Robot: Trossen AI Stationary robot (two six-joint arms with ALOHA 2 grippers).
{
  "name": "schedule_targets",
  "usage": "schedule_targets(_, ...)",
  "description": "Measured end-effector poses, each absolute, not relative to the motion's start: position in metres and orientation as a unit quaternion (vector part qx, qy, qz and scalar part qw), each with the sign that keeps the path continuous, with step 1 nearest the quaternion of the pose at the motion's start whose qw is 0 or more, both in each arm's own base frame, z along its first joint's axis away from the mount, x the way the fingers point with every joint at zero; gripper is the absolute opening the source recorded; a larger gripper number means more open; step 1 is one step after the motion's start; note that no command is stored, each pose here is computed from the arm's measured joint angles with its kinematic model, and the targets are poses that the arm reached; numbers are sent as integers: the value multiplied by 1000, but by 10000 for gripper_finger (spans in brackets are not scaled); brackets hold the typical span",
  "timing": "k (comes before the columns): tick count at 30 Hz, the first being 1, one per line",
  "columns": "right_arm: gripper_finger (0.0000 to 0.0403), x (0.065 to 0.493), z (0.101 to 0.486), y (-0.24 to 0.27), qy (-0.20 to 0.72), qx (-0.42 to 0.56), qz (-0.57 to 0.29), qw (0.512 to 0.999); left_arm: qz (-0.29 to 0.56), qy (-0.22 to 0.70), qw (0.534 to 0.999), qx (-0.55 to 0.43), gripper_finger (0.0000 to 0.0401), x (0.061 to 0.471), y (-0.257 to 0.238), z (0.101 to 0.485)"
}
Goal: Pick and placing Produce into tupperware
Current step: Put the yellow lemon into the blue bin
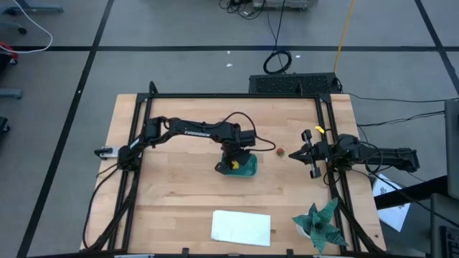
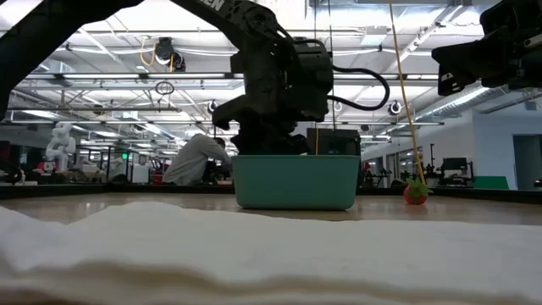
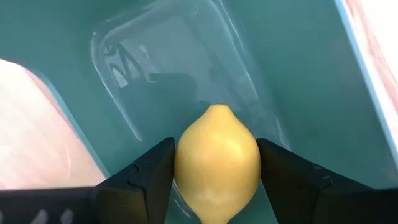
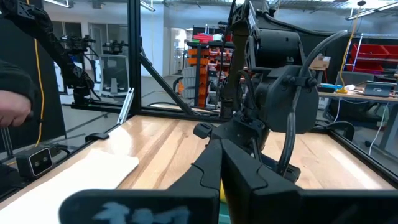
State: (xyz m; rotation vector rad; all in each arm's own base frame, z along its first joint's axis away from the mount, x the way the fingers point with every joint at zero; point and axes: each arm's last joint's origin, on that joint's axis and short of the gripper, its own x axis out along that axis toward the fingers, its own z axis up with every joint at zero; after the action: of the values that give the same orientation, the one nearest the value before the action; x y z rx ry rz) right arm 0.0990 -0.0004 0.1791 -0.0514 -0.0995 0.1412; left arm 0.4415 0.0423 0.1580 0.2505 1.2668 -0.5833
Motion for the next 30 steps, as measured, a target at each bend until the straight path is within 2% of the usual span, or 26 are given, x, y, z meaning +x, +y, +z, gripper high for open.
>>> schedule_targets(11, 0, 99, 179, 0, -50, -26, 70, 996, -267, 586, 758, 99, 215, 440, 42, 158)
schedule_targets(22, 0, 99, 179, 0, -52, -26, 71, 996, -263, 596, 753, 88, 289, 438, 43, 157)
schedule_targets(30, 0, 99, 179, 0, -52, -26, 70, 996, -257, 594, 756, 101, 278, 440, 44, 160)
